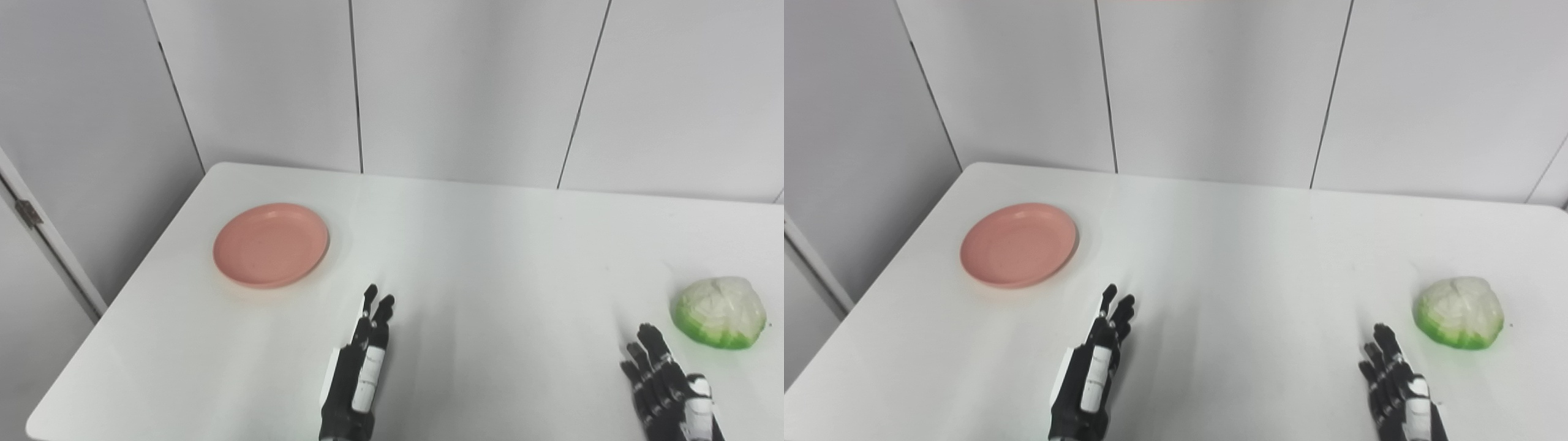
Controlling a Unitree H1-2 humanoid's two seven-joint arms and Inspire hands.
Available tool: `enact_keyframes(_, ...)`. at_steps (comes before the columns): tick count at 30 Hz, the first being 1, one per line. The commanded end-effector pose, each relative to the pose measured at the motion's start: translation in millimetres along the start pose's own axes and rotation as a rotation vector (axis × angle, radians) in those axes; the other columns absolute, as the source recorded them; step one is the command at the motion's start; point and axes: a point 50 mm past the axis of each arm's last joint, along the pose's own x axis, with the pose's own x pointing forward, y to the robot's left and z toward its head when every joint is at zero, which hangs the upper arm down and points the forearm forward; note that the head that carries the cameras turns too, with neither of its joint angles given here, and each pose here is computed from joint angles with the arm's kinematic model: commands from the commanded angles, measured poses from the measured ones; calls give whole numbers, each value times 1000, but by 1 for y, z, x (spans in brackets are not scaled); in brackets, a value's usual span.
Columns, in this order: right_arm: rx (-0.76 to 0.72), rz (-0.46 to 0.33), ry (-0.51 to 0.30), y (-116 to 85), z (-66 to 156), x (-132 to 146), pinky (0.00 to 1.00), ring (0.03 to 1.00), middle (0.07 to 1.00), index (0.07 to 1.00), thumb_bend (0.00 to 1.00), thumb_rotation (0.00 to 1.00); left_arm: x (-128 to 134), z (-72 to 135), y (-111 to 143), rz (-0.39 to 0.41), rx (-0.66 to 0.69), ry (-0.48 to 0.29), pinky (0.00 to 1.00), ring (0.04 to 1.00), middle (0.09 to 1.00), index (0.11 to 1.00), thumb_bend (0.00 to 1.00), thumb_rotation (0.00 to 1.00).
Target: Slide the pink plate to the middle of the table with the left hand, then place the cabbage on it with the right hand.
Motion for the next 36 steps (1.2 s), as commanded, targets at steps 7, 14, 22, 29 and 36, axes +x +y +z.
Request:
enact_keyframes(7,2,-25,57,-11,-14,-23,1000,1000,1000,925,826,1000,-25,-4,-3,71,-54,2,1000,970,946,998,859,925)
enact_keyframes(14,6,-32,71,-12,-18,-22,1000,1000,1000,928,832,1000,-1,16,11,76,-10,-131,944,930,936,974,848,917)
enact_keyframes(22,-17,-35,62,-5,-19,-24,1000,996,975,908,864,1000,76,89,57,63,90,-415,783,901,924,955,888,891)
enact_keyframes(29,-19,-27,59,3,-19,-27,1000,987,960,916,885,1000,141,164,92,61,180,-548,759,872,893,911,964,840)
enact_keyframes(36,-23,-15,52,7,-17,-28,1000,988,955,902,884,1000,196,179,150,180,286,-489,757,901,914,916,945,923)
